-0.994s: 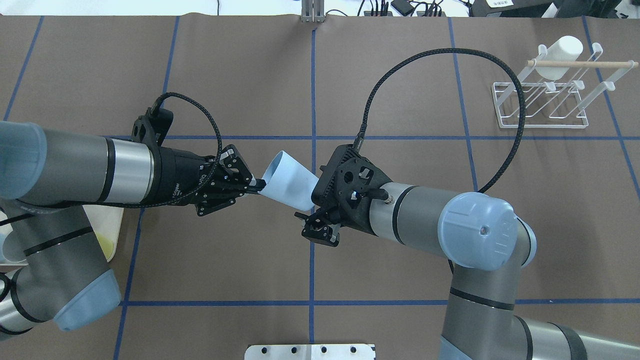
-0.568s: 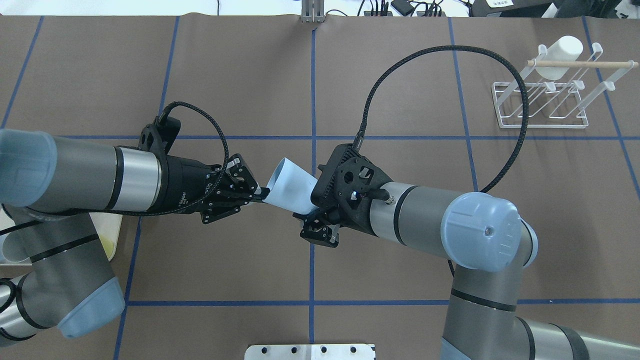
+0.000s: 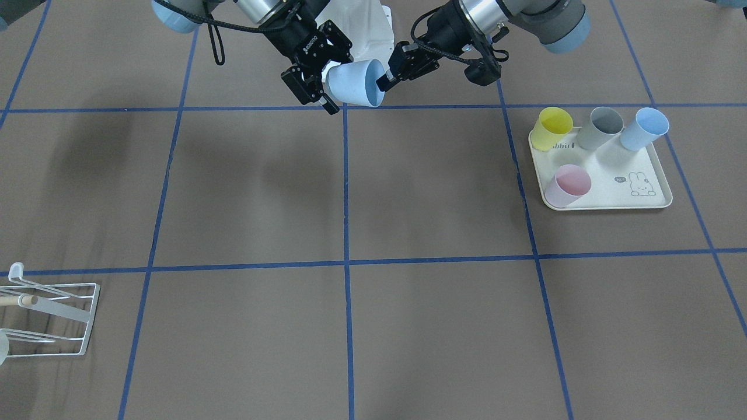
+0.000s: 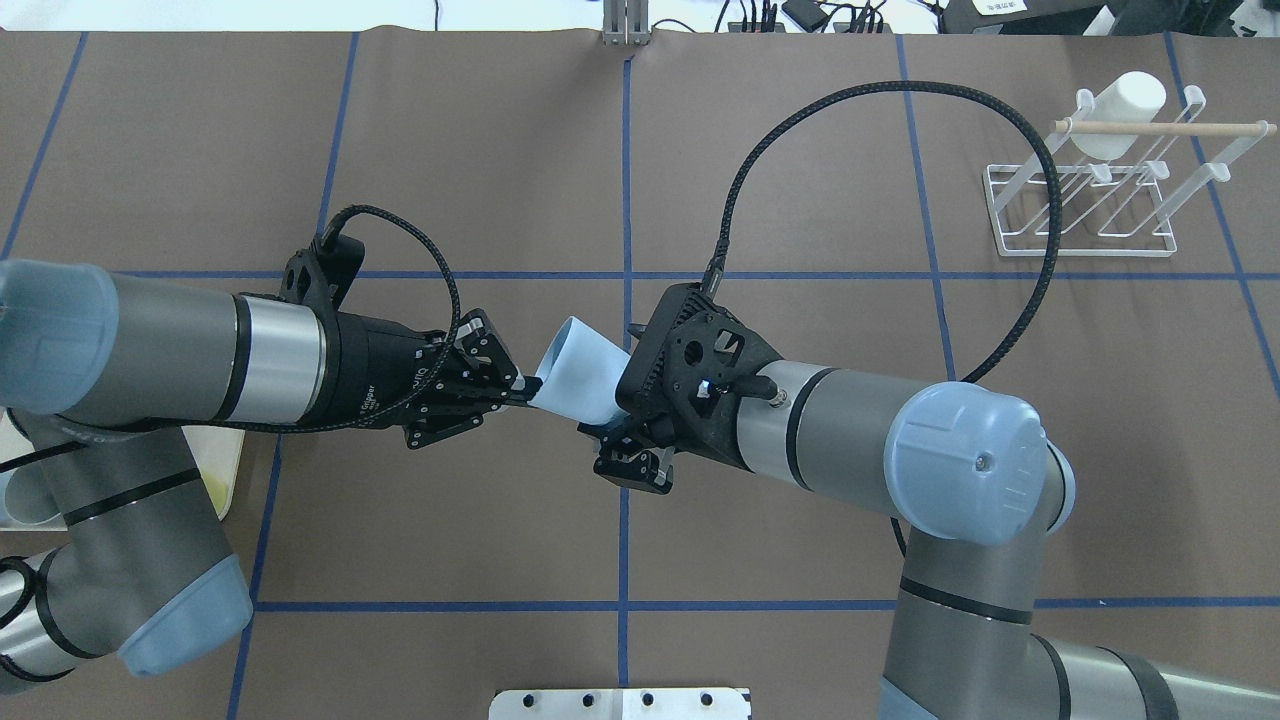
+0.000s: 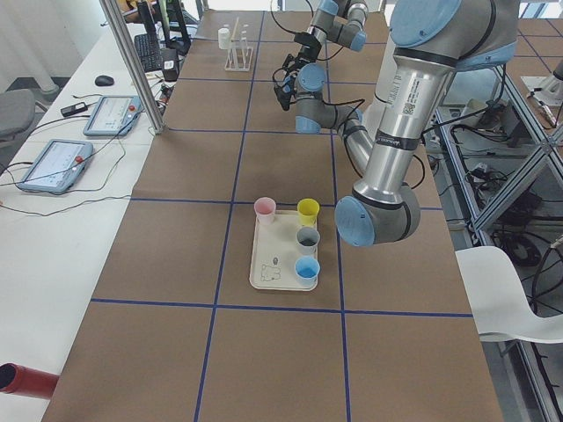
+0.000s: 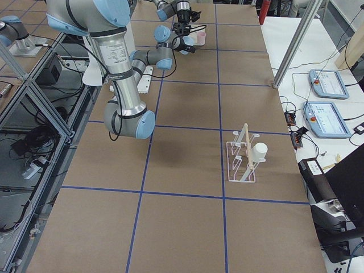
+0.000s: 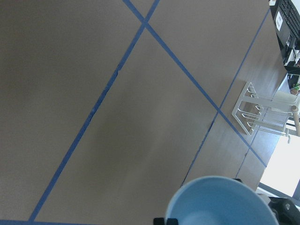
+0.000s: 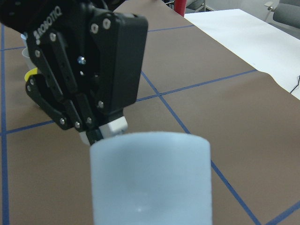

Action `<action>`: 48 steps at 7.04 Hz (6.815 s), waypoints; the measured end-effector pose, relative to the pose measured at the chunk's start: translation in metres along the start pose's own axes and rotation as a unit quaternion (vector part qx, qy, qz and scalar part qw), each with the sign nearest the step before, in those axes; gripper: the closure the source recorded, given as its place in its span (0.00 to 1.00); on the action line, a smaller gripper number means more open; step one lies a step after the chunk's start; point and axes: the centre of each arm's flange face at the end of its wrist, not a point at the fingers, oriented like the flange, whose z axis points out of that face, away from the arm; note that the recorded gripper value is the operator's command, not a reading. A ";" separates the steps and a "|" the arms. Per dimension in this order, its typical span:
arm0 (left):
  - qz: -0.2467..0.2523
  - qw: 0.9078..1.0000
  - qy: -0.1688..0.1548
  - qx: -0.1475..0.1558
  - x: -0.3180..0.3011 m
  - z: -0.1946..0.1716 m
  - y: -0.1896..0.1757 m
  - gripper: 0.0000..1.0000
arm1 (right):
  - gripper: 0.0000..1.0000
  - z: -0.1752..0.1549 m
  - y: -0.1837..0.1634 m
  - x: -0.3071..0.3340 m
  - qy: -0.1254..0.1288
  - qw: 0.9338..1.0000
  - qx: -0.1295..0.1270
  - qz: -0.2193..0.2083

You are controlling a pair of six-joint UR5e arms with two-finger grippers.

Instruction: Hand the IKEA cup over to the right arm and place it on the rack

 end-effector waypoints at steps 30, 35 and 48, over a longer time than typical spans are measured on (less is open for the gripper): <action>0.298 0.950 -0.090 0.024 -0.065 -0.106 -0.112 0.00 | 0.98 -0.203 0.169 0.467 0.139 0.738 -0.517 -0.410; 0.299 0.950 -0.087 0.024 -0.063 -0.108 -0.110 0.00 | 0.98 -0.212 0.228 0.483 0.103 0.671 -0.562 -0.472; 0.296 0.951 -0.089 0.026 -0.065 -0.106 -0.111 0.00 | 0.94 -0.167 0.237 0.545 0.118 0.618 -0.589 -0.508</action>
